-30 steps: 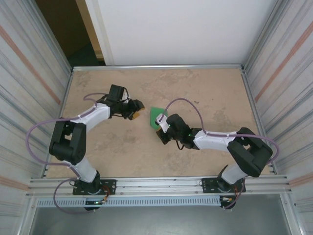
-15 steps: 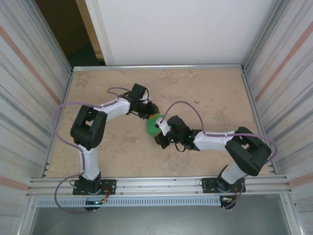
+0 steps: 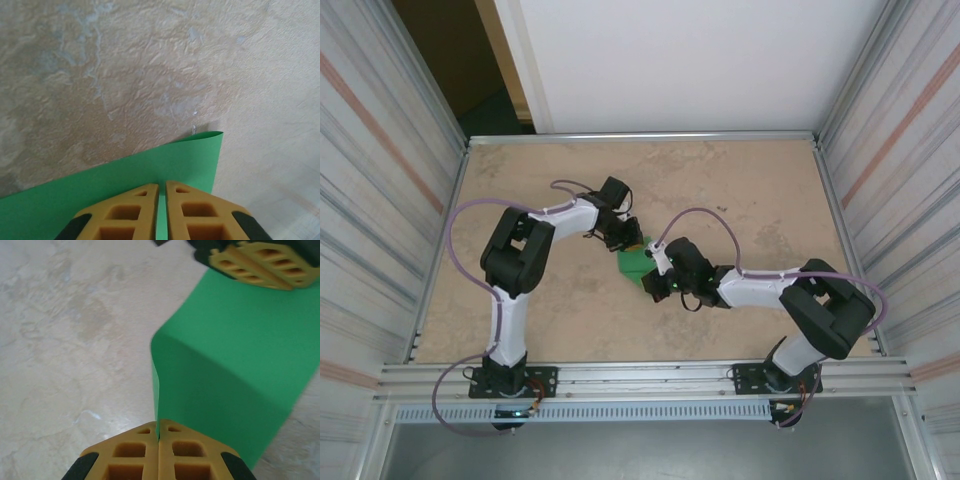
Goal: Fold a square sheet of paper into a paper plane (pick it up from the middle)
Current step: Third fold the triangle at the center of the table.
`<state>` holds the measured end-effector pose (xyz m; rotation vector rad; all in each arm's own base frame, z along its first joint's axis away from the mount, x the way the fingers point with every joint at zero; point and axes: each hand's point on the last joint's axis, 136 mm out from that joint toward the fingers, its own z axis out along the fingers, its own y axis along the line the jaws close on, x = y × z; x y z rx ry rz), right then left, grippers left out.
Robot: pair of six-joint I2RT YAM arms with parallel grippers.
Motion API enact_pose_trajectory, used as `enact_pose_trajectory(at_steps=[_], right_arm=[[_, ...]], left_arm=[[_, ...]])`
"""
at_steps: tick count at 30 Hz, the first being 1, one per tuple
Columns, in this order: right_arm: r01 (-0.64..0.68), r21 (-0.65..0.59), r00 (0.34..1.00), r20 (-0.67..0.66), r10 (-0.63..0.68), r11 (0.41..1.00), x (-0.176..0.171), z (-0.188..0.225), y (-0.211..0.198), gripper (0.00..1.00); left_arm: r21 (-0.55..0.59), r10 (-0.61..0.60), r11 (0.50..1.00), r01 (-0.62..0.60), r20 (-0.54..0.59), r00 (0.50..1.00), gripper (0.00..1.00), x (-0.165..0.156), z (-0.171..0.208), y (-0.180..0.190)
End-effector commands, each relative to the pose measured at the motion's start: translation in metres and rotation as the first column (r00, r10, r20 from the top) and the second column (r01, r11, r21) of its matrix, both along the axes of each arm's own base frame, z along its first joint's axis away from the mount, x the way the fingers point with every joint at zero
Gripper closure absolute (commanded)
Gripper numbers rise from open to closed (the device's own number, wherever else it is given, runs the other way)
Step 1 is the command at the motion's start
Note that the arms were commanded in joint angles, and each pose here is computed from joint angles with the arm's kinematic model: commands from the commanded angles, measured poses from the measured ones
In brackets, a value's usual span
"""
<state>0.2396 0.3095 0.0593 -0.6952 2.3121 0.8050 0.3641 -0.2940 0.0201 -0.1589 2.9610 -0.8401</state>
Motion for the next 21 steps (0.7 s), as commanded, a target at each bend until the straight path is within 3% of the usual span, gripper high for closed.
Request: enact_pose_trajectory(at_steps=[1, 5, 21], right_arm=[[0.124, -0.041, 0.991, -0.043, -0.126, 0.991, 0.010, -0.012, -0.016, 0.97], [0.176, -0.067, 0.982, -0.058, -0.180, 0.982, 0.016, -0.017, -0.023, 0.97], [0.143, -0.090, 0.973, -0.168, -0.157, 0.986, 0.017, -0.029, -0.015, 0.98]], left_arm=[[0.103, -0.019, 0.994, 0.027, -0.080, 0.997, 0.88, -0.017, -0.034, 0.016], [0.101, -0.031, 0.994, 0.039, -0.080, 0.996, 0.89, -0.017, -0.035, 0.016], [0.051, -0.102, 0.993, 0.105, -0.060, 0.993, 0.90, -0.016, -0.029, 0.005]])
